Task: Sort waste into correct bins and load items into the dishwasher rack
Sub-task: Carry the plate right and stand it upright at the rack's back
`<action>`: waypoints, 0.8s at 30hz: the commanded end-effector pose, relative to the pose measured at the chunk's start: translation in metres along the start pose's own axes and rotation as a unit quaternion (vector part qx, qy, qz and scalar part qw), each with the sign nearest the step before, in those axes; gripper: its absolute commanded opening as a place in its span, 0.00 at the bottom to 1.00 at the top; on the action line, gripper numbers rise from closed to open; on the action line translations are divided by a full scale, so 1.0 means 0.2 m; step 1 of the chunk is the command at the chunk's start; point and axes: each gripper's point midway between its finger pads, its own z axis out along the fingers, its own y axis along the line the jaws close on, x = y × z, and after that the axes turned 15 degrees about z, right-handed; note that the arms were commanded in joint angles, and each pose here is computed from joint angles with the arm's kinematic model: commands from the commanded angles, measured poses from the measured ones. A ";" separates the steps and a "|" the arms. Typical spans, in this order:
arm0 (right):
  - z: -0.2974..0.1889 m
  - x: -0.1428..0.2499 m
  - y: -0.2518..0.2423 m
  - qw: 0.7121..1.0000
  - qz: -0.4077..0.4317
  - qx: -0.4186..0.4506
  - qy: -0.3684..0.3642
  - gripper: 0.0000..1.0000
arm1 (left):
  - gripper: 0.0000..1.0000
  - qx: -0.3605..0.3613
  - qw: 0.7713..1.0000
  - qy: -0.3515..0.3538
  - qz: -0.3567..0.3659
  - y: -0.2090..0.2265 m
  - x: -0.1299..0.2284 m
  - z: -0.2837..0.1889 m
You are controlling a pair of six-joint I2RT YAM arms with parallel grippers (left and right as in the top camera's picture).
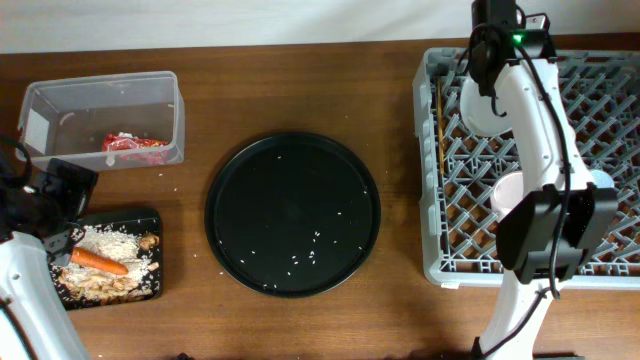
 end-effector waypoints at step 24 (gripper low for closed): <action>-1.01 -0.02 -0.31 0.930 0.132 -0.337 0.069 0.95 | 0.99 -0.004 1.000 -0.003 -0.009 0.01 -0.01 -0.01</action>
